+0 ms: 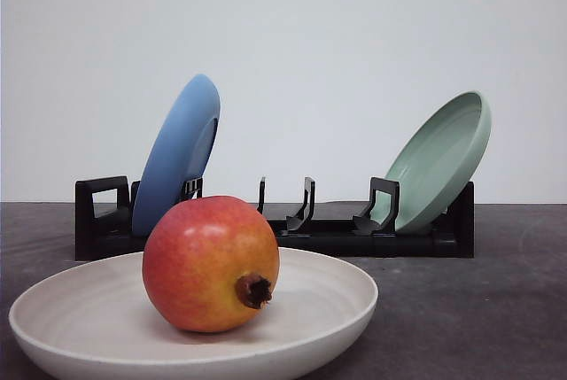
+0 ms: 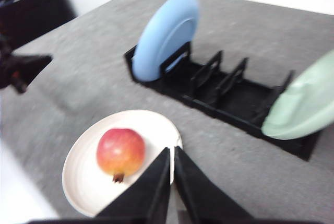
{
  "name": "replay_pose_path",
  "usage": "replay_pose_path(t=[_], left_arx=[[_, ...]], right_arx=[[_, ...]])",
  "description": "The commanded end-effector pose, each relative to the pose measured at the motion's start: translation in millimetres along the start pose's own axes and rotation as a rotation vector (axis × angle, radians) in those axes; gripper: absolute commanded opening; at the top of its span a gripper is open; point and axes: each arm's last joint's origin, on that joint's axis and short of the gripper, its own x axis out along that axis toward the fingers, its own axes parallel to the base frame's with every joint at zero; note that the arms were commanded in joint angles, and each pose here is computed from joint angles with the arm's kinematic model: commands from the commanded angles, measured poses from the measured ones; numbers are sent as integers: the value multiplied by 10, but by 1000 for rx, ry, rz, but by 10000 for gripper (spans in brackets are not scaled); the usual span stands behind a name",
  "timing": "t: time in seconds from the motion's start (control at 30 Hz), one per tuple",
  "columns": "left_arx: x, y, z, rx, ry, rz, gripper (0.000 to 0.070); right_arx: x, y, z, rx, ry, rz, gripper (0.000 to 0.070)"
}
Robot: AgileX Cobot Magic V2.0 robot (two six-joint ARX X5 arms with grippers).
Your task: Place pomegranate in white plate
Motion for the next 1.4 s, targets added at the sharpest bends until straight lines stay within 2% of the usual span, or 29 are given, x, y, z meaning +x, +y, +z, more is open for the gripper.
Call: replay_pose_path(t=[0.0,0.07,0.23,0.33,0.5,0.67,0.93,1.07,1.37], left_arx=[[9,-1,-36,-8,13,0,0],[9,-1,-36,-8,13,0,0],[8,-1,-34,-8,12,0,0],[8,-1,-34,-8,12,0,0],[8,-1,-34,-8,12,0,0],[8,-1,-34,-8,12,0,0],[8,-1,-34,-8,12,0,0],[8,-1,-34,-8,12,0,0],[8,-1,-34,-8,12,0,0]], right_arx=[[-48,-38,25,16,-39,-20,3],[-94,-111,17,29,-79,-122,3],[-43,-347,-152,-95,-171,-437,3],[94,-528,-353,-126,-271,-553,3],[262,-767,-754,-132,-356,-674,3],[360,-893,-1079,-111,-312,-730,3],[450,-960,-1353,-91,-273,-744,3],[458,-959,-1427,-64,-207,-741,3],[455,-958,-1415,-66,-220,-740,3]])
